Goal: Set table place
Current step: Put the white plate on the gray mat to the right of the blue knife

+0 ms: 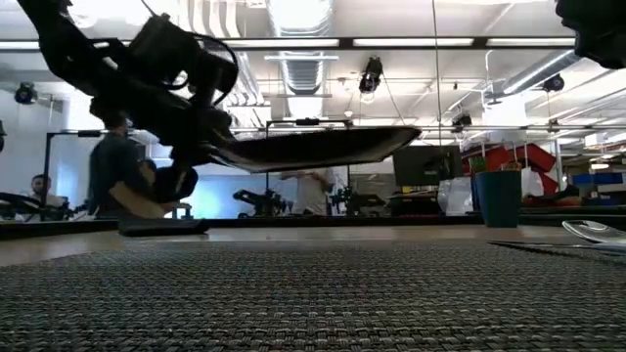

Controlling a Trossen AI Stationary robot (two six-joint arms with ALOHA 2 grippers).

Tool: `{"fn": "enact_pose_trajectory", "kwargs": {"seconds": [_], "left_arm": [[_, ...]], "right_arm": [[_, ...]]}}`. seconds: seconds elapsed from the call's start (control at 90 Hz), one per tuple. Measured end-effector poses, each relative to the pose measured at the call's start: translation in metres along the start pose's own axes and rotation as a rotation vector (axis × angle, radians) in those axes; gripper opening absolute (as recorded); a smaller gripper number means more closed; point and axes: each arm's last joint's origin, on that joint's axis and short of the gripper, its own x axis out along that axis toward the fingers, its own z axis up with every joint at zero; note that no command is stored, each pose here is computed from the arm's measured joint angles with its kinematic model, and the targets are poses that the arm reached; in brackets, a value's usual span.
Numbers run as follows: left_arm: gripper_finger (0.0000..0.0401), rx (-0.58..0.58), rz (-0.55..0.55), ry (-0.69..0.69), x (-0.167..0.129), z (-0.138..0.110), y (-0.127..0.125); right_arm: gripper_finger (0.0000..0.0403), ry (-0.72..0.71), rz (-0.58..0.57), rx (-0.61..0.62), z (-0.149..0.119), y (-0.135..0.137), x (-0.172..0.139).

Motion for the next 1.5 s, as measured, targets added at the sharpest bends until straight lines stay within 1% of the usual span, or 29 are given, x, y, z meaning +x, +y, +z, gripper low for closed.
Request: {"fn": "enact_pose_trajectory", "kwargs": {"seconds": [0.178,0.289,0.356,0.456,0.533,0.622,0.789,0.856,0.911,0.978,1.133,1.222,1.5], "left_arm": [[0.0,0.051,0.014,0.11,0.01,-0.034,-0.007],[0.0,0.075,0.035,0.141,0.015,-0.048,-0.006],[0.0,0.079,0.059,0.152,0.018,-0.054,-0.004],[0.0,0.083,0.078,0.168,0.022,-0.059,-0.001],[0.0,0.099,0.075,0.181,0.026,-0.062,-0.005],[0.0,0.13,0.055,0.197,0.034,-0.063,-0.014],[0.0,0.218,0.003,0.278,0.057,-0.069,-0.034],[0.0,0.238,0.031,0.312,0.067,-0.072,-0.037],[0.0,0.252,0.083,0.343,0.073,-0.075,-0.035],[0.0,0.261,0.116,0.362,0.08,-0.075,-0.036],[0.0,0.304,0.115,0.345,0.086,-0.07,-0.043],[0.0,0.333,0.099,0.324,0.087,-0.064,-0.049],[0.0002,0.368,0.147,0.264,0.088,-0.042,-0.048]], "right_arm": [[0.0,-0.021,-0.034,0.004,0.007,-0.003,-0.003],[0.0,-0.054,-0.068,0.044,0.018,-0.004,-0.006],[0.0,-0.079,-0.061,0.057,0.027,-0.003,-0.009],[0.0,-0.092,-0.043,0.039,0.042,0.001,-0.013],[0.0,-0.094,-0.042,0.017,0.052,0.004,-0.014],[0.0,-0.099,-0.045,-0.013,0.061,0.006,-0.013],[0.0,-0.106,-0.065,-0.046,0.073,0.01,-0.008],[0.0,-0.107,-0.068,-0.05,0.076,0.011,-0.007],[0.0,-0.108,-0.069,-0.048,0.077,0.012,-0.007],[0.0,-0.107,-0.068,-0.057,0.077,0.012,-0.007],[0.0,-0.106,-0.065,-0.057,0.077,0.012,-0.008],[0.0,-0.106,-0.063,-0.058,0.077,0.012,-0.008],[0.0,-0.106,-0.063,-0.057,0.077,0.012,-0.008]]}}
